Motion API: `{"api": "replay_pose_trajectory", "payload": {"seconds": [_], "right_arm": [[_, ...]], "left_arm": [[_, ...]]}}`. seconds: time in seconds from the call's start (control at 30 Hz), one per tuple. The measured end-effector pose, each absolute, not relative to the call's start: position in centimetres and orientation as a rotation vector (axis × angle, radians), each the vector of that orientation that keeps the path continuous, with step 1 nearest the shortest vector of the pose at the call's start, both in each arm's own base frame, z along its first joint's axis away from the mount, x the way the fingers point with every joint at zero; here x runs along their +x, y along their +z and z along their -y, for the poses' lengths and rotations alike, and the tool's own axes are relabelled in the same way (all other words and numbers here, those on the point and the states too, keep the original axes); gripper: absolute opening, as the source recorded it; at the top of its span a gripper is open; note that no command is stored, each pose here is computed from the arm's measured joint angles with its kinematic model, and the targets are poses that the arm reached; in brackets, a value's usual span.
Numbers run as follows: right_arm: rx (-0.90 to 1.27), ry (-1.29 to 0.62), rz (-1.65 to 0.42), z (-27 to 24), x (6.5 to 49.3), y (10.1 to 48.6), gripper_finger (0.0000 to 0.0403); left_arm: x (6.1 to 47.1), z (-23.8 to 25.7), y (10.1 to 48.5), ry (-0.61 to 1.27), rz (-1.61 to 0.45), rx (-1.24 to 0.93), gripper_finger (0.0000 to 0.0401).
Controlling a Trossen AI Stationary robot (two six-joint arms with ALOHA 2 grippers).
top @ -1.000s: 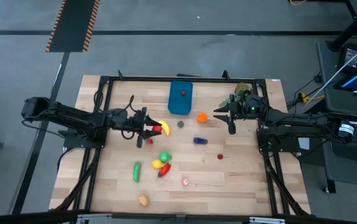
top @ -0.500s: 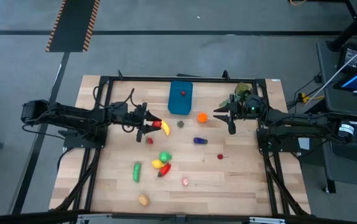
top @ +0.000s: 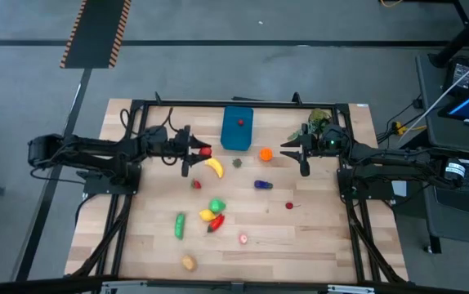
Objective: Pick and placing Produce into tupperware
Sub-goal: Put the top left strawberry into the blue bin
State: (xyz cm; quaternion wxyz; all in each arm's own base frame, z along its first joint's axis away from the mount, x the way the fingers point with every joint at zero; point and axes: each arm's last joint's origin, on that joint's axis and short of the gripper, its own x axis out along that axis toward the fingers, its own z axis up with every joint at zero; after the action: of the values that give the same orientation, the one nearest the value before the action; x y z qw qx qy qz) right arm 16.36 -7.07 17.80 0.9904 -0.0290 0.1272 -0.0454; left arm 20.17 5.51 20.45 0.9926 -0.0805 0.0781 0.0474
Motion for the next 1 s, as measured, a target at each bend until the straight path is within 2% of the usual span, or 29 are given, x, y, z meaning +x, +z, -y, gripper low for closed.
{"api": "replay_pose_trajectory", "payload": {"seconds": [0.2, 0.6, 1.0], "right_arm": [[-0.055, -0.092, -0.255, 7.1, 16.4, 17.8, 0.0123], [-0.053, -0.092, -0.255, 7.1, 16.4, 17.8, 0.0123], [-0.05, -0.091, -0.263, 7.1, 16.3, 17.7, 0.0123]], "left_arm": [[21.4, -6.8, 20.7, 0.07, -0.178, -0.166, 0.0176], [27.8, -11.6, 21.7, 0.014, -0.287, -0.171, 0.0176], [32.8, -15.9, 21.9, 0.063, -0.452, -0.211, 0.0176]]}}
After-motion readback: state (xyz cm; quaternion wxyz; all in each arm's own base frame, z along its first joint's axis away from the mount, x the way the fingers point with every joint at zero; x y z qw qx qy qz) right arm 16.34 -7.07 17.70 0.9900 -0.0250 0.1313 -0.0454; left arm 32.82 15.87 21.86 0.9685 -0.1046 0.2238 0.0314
